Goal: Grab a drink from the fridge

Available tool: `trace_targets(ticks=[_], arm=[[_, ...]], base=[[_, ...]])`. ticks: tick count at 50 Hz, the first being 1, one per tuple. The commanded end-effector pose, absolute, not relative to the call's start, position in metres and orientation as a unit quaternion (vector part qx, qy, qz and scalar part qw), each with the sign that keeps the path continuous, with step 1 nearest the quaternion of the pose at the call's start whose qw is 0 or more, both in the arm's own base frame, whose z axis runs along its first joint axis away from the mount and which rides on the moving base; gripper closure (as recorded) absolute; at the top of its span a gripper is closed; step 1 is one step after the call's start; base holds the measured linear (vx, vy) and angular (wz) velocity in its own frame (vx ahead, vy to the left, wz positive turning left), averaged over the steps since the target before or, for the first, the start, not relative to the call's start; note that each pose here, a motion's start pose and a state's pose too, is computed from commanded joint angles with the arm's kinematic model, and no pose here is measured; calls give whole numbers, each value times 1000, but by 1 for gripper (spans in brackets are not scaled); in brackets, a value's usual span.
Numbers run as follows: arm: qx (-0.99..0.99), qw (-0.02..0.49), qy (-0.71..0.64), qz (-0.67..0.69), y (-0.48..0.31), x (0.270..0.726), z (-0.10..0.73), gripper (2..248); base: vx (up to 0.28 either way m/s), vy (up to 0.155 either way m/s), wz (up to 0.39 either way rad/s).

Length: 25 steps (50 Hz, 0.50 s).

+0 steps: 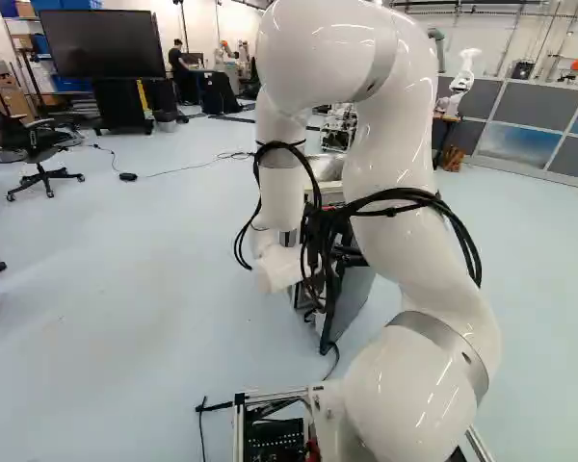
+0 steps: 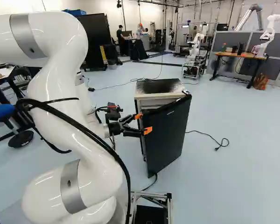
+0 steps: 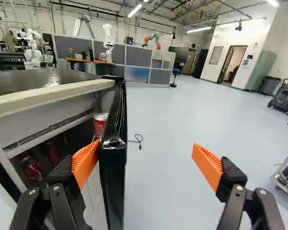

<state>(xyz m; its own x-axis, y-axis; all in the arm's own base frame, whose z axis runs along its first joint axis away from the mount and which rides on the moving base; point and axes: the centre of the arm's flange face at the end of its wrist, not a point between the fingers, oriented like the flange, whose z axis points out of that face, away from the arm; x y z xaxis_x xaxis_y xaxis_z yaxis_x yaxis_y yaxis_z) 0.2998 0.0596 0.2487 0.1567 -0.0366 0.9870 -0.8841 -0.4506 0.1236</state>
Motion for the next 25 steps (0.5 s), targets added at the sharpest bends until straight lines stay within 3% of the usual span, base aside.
trace_targets(ticks=[25], arm=[[635,454,-370,505,25,256,248,3]], base=[[0,0,0]])
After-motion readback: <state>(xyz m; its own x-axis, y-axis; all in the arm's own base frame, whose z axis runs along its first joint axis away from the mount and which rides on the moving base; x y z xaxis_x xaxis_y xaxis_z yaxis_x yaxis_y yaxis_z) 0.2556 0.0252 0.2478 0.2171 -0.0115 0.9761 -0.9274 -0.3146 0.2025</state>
